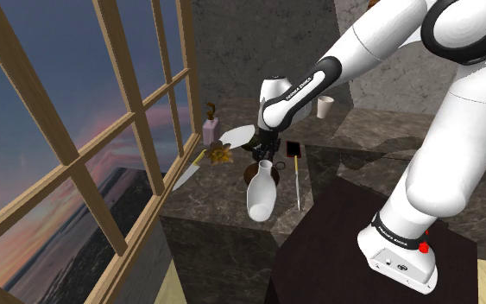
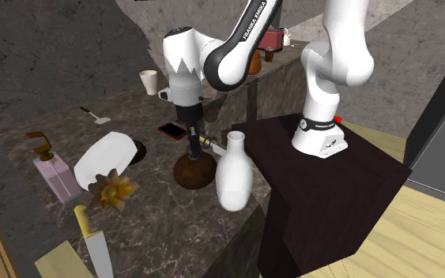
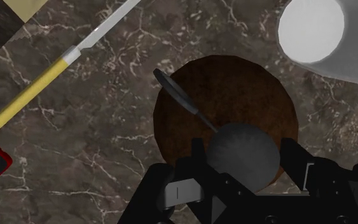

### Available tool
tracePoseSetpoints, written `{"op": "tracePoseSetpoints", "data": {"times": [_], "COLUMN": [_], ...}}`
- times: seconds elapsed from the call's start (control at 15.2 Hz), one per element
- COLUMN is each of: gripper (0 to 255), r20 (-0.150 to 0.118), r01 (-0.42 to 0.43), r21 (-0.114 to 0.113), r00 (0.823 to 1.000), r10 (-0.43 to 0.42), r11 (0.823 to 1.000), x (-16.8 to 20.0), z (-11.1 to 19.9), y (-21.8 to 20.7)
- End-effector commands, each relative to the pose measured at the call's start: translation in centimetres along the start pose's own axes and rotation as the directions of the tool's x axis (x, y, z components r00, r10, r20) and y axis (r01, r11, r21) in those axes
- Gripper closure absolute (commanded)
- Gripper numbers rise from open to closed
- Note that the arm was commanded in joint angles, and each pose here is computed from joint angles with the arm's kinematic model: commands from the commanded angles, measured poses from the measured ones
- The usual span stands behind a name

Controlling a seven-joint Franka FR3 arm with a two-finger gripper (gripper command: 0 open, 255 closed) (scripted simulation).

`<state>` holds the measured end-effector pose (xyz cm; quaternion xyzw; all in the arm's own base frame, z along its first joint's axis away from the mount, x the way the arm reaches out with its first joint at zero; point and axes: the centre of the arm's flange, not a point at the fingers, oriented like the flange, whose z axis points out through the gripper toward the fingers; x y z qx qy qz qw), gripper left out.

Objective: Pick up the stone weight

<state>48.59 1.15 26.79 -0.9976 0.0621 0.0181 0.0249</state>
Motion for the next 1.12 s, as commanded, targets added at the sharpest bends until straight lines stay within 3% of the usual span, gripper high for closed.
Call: {"op": "tracePoseSetpoints", "data": {"times": [0.0, 1.06], "gripper": [255, 255], "r20": [0.002, 0.002], "r01": [0.000, 0.000], "r21": [0.000, 0.000], "r00": [1.000, 1.000], "r10": [0.000, 0.000], "r11": [1.000, 1.000], "x": [-0.1, -0.4], "z": [-0.4, -7.8], "y": [0.0, -0.3]}}
